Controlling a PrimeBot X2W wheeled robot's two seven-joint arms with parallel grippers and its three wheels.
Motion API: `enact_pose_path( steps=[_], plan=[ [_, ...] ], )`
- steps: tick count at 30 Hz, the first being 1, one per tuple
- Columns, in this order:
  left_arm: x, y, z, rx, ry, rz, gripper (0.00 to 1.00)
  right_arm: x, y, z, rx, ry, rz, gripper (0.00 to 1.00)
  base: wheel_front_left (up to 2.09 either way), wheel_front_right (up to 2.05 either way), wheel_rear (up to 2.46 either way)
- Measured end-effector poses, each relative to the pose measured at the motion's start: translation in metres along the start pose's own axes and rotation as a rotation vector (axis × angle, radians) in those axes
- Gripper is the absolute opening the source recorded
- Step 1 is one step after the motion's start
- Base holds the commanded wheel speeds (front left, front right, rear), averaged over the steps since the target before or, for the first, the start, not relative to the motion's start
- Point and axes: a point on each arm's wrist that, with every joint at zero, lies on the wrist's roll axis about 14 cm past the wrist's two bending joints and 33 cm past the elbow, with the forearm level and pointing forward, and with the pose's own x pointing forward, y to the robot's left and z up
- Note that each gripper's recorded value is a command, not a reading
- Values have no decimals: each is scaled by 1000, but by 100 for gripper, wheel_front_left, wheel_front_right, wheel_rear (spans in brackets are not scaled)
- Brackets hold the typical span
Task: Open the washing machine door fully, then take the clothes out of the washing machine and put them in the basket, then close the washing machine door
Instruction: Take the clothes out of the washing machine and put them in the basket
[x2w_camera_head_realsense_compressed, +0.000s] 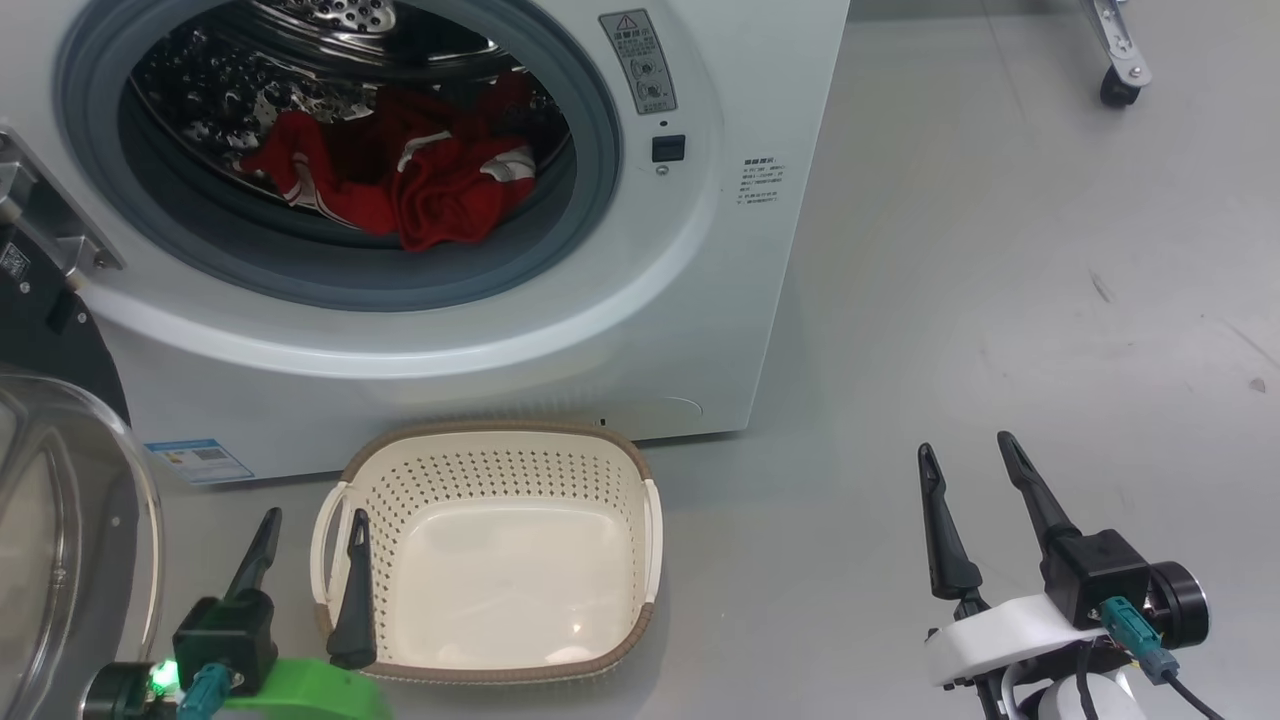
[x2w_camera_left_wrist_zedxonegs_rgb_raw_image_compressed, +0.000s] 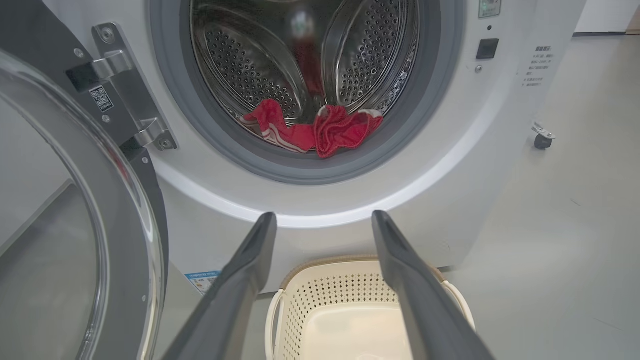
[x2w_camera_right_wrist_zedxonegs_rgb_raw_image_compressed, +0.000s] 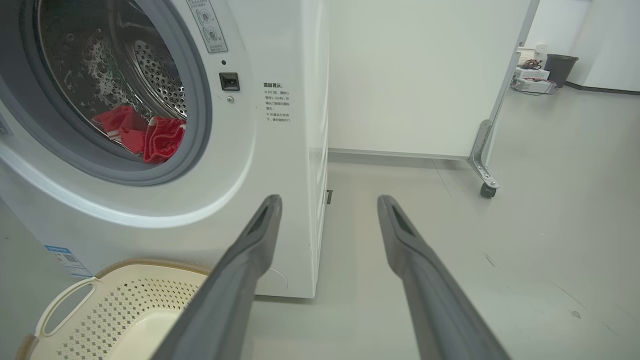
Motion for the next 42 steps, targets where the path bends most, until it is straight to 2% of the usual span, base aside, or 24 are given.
enact_pose_path(
  steps=[6, 14, 20, 33, 42],
  plan=[
    [14, -10, -18, -49, 74, -43, 100, 8, 1, -3, 3, 6, 8, 100, 0, 0, 0],
    [48, -33, -42, -59, 192, -134, 100, 19, -5, -8, 8, 20, -3, 100, 0, 0, 0],
    [89, -48, -37, -87, 196, -186, 100, 27, -13, -15, 10, 34, -27, 100, 0, 0, 0],
    [198, -59, 5, 6, 107, -273, 100, 45, -33, -33, 20, 76, -87, 100, 0, 0, 0],
    [243, -82, -18, 13, 207, -337, 100, 50, -49, -46, 22, 110, -133, 100, 0, 0, 0]
  ],
)
